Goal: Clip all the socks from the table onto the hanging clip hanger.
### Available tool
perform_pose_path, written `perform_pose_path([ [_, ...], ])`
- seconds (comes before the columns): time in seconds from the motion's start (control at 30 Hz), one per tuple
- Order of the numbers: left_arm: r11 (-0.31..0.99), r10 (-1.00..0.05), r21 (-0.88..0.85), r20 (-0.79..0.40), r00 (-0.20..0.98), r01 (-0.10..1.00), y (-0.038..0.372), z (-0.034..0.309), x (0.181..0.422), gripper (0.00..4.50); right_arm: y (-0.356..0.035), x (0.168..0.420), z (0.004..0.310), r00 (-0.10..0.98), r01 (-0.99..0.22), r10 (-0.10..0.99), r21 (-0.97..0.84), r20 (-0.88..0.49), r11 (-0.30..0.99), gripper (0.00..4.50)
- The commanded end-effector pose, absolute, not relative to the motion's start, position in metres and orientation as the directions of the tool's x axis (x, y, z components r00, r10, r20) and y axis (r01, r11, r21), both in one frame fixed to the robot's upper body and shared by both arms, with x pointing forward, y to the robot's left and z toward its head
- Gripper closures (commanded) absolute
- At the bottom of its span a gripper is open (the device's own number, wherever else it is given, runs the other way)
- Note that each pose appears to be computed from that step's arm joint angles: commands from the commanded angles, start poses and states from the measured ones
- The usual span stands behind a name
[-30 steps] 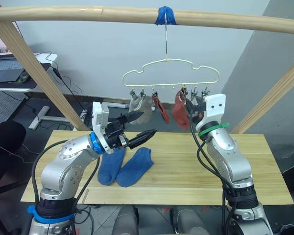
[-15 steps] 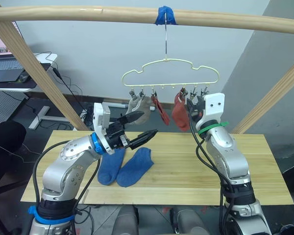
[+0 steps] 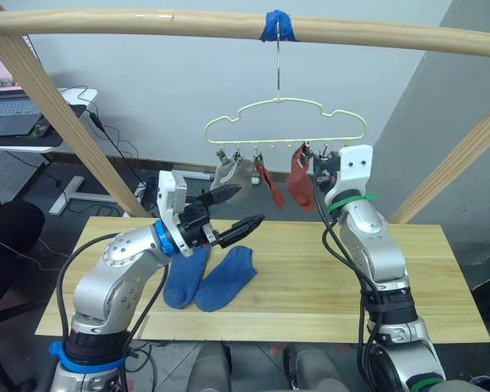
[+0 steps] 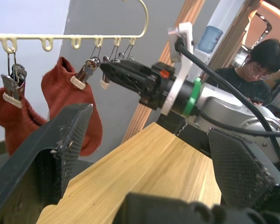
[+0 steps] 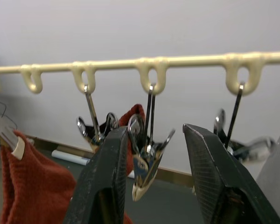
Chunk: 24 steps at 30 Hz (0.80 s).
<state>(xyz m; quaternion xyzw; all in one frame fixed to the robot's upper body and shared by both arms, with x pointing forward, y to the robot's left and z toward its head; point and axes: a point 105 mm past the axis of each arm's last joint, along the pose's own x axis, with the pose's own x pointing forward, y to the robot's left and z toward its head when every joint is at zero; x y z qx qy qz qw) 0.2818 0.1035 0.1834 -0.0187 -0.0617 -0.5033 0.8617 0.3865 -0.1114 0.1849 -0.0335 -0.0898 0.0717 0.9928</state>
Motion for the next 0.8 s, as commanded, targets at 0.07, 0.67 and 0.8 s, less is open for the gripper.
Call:
perform_pose_path([
  [0.07,0.486,-0.869,0.08,0.153,0.471,0.871,0.101,0.193,0.277,0.0,-0.113,0.386,0.201,0.962,-0.117,0.134,-0.084,0.237,0.99,2.56],
  [0.67,0.487,-0.868,0.089,0.159,0.47,0.869,0.1,0.193,0.279,0.0,-0.098,0.386,0.204,0.96,-0.164,0.144,0.065,0.239,0.984,2.56],
  [0.8,0.49,-0.867,0.094,0.161,0.473,0.867,0.099,0.193,0.278,0.0,-0.094,0.387,0.204,0.96,-0.173,0.151,0.075,0.237,0.982,2.56],
])
